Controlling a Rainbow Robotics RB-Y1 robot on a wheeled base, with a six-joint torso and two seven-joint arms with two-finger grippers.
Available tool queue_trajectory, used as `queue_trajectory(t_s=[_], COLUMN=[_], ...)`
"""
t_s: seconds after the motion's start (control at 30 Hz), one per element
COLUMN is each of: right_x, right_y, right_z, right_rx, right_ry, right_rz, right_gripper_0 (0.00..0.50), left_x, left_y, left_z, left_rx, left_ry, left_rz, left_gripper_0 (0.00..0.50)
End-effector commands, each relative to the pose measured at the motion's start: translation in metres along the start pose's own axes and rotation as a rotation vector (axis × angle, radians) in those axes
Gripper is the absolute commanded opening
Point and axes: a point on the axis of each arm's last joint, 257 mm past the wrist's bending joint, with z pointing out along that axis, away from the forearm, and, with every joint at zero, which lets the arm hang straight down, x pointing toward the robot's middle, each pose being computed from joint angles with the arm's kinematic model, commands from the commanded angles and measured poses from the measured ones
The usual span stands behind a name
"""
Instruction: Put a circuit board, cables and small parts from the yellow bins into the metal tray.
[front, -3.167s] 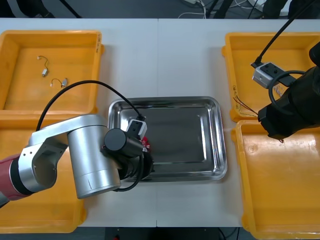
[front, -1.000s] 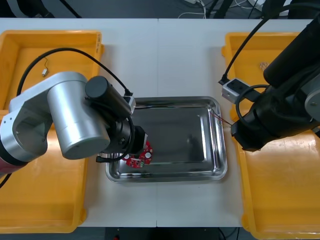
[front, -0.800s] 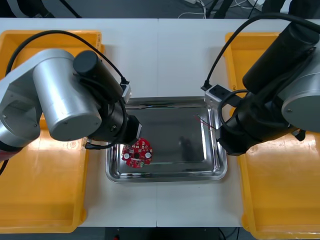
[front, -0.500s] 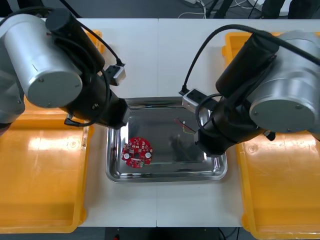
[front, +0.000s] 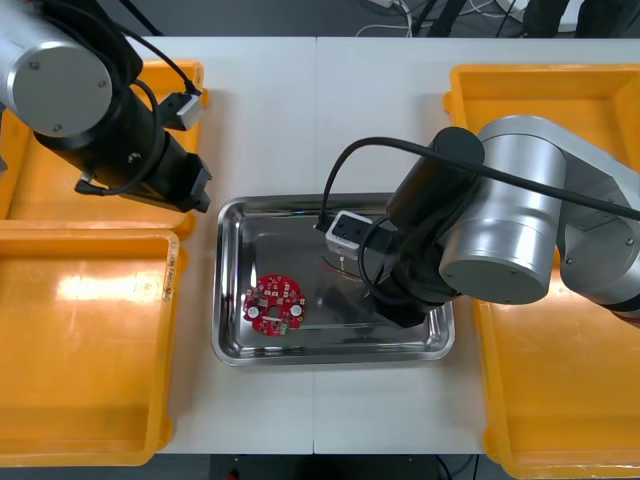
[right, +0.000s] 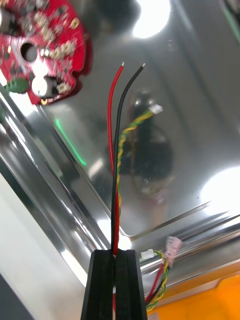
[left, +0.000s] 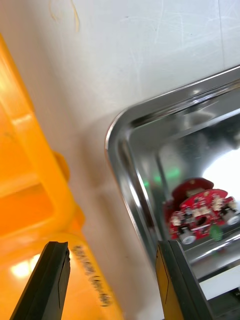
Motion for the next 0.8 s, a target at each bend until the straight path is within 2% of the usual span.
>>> queue_trajectory(t_s=[0.03,0.17,0.3,0.4,0.63,0.8], right_x=[-0.013,-0.009,-0.007,-0.005,0.008,0.016], right_y=[-0.005,-0.004,-0.007,-0.006,0.004,0.004], right_z=[0.002,0.014,0.025,0.032,0.050,0.059], right_rx=[0.022,0.033,0.069,0.080,0.063,0.064], right_ry=[-0.010,0.012,0.029,0.035,0.043,0.052], right_rz=[-0.113,-0.183,-0.266,-0.306,-0.360,-0.376], right_gripper_0=[0.000,0.000,0.000,0.000,0.000,0.000], left_x=[-0.035,-0.042,-0.046,-0.049,-0.058,-0.068], left_y=[0.039,0.060,0.082,0.094,0.120,0.146], left_z=[-0.035,-0.040,-0.044,-0.045,-0.053,-0.062], left_rx=[-0.044,-0.041,-0.039,-0.051,-0.069,-0.117], left_ry=[-0.063,-0.069,-0.072,-0.068,-0.059,-0.048], left_rz=[0.018,0.022,0.027,0.042,0.061,0.087], left_gripper_0=[0.500,0.500,0.500,0.500,0.500,0.500])
